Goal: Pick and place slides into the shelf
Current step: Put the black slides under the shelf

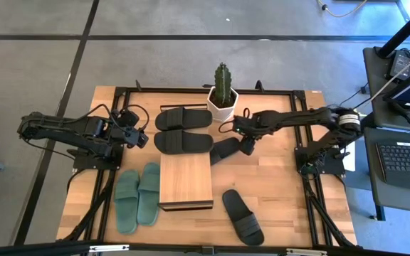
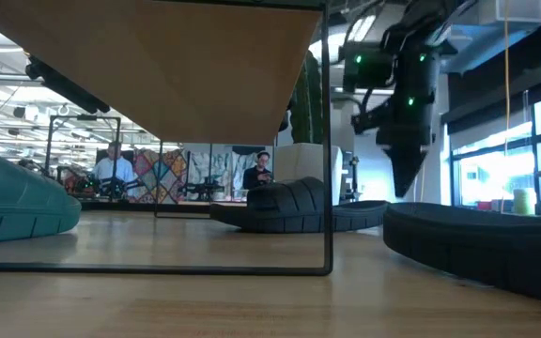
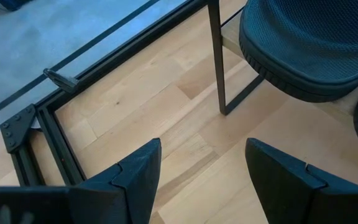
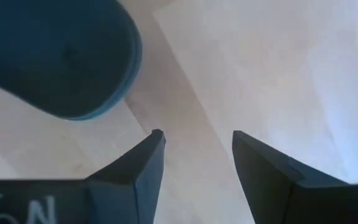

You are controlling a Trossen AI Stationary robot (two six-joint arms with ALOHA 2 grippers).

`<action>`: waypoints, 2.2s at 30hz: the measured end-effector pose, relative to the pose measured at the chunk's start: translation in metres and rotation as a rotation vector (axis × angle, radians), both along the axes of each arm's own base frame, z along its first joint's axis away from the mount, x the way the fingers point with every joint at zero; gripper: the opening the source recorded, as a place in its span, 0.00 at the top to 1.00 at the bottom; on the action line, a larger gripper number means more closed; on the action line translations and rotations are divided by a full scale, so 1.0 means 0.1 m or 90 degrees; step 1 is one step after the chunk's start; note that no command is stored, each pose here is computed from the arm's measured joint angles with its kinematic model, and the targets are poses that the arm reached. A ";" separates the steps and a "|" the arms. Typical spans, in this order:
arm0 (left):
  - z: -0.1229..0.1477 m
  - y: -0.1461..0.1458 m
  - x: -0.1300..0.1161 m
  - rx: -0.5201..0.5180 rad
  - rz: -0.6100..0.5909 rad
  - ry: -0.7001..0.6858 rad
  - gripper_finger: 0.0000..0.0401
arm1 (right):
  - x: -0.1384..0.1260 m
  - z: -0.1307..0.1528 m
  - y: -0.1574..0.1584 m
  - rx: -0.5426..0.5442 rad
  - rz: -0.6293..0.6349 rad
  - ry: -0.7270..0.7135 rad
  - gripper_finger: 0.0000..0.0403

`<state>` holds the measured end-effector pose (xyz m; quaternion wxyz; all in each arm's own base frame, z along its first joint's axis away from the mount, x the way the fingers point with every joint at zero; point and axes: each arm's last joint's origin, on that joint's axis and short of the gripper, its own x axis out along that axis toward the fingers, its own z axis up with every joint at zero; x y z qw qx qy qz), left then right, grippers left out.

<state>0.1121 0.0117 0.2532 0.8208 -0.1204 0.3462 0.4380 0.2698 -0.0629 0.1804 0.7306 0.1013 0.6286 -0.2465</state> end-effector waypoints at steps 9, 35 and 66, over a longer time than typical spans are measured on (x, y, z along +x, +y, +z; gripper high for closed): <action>0.00 0.00 0.00 0.000 0.000 0.000 0.44 | 0.14 -0.31 0.00 0.053 0.005 0.024 0.53; 0.00 0.00 0.00 0.000 0.000 0.000 0.44 | 0.39 -0.29 0.40 0.108 0.097 -0.108 0.53; -0.01 -0.01 0.00 -0.032 -0.016 0.002 0.44 | 0.41 0.02 0.60 0.059 0.160 -0.207 0.53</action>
